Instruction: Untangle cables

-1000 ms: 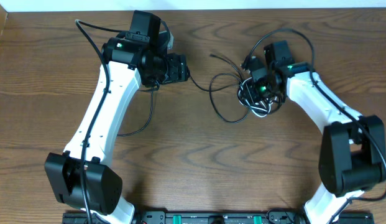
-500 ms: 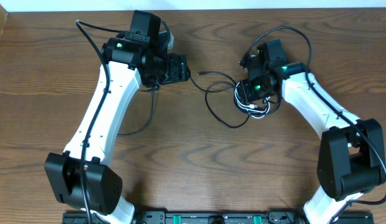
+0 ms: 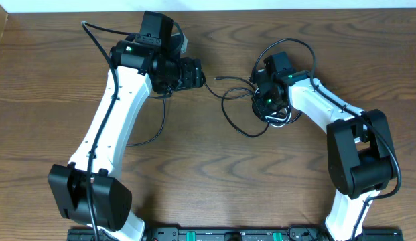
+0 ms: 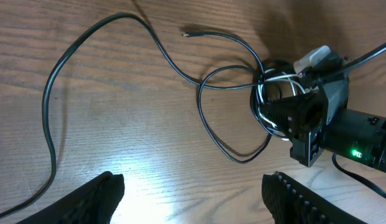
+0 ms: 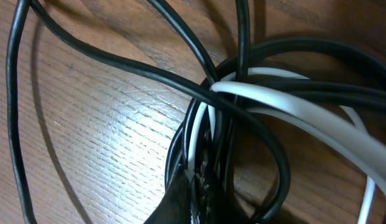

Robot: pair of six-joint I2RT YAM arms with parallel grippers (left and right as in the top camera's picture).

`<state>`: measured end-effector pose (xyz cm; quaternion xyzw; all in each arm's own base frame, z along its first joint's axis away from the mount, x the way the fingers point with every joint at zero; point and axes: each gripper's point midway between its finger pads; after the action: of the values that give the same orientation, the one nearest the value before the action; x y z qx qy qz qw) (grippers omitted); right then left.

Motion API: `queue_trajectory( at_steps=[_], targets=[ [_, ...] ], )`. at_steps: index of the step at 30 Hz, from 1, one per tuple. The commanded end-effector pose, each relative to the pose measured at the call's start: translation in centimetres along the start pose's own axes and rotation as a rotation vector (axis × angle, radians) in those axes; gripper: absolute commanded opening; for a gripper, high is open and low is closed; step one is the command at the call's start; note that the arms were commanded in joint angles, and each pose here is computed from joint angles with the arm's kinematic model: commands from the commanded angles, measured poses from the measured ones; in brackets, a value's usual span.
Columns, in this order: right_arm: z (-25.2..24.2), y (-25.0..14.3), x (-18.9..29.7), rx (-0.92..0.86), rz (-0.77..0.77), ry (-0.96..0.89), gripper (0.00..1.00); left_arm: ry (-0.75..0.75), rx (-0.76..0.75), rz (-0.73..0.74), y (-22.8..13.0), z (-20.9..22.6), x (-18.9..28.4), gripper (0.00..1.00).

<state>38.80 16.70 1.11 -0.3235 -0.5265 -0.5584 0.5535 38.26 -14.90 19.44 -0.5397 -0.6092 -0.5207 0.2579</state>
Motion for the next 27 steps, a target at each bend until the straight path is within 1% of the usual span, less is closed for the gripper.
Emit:
queue_trajectory(
  at_steps=[1, 4, 6, 12, 15, 17, 18, 19, 20, 23, 26, 27],
  targets=[
    [0.3, -0.2, -0.1, 0.019, 0.005, 0.001, 0.01, -0.015, 0.000, -0.005, 0.2, -0.3, 0.1, 0.77],
    [1.2, 0.2, 0.8, 0.022, -0.008, 0.047, 0.01, -0.015, 0.000, -0.005, 0.2, -0.3, 0.1, 0.77],
    [2.0, 1.0, 2.6, 0.018, -0.034, 0.075, 0.01, -0.012, 0.000, -0.005, 0.2, -0.3, 0.1, 0.77],
    [4.3, 3.4, 10.5, -0.028, -0.153, 0.152, 0.01, -0.012, 0.000, -0.006, 0.2, -0.3, 0.1, 0.77],
    [4.8, 3.9, 12.9, -0.064, -0.196, 0.191, 0.01, -0.013, -0.002, -0.010, 0.3, -0.3, 0.1, 0.77],
    [4.7, 4.1, 15.0, -0.140, -0.229, 0.231, 0.01, -0.014, -0.005, -0.019, 0.5, -0.3, 0.1, 0.77],
    [4.7, 4.1, 15.4, -0.160, -0.229, 0.242, 0.01, -0.015, -0.006, -0.023, 0.6, -0.3, 0.2, 0.79],
    [5.0, 3.9, 15.6, -0.166, -0.221, 0.271, 0.01, -0.015, -0.007, -0.025, 0.7, -0.4, 0.1, 0.92],
    [5.4, 3.8, 15.8, -0.166, -0.209, 0.308, 0.01, -0.016, -0.007, -0.026, 0.7, -0.4, 0.1, 1.00],
    [4.5, 3.6, 15.7, -0.190, -0.203, 0.284, 0.01, -0.036, -0.008, -0.022, 0.6, -0.7, 0.1, 0.98],
    [2.3, 4.1, 15.9, -0.268, -0.224, 0.238, 0.01, -0.070, -0.014, -0.004, 0.1, -1.5, -0.5, 0.98],
    [1.5, 4.3, 16.0, -0.302, -0.234, 0.233, 0.01, -0.081, -0.015, 0.005, -0.2, -1.8, -1.0, 1.00]
  ],
)
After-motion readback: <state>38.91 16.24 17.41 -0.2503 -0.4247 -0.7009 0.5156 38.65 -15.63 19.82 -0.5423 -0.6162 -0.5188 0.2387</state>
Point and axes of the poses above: each gripper's point midway between its finger pads, its own x axis back along the fingers, its own z axis along the line the jaws close on, y = z × x, and after that the axes turned 13 degrees about -x, right-handed
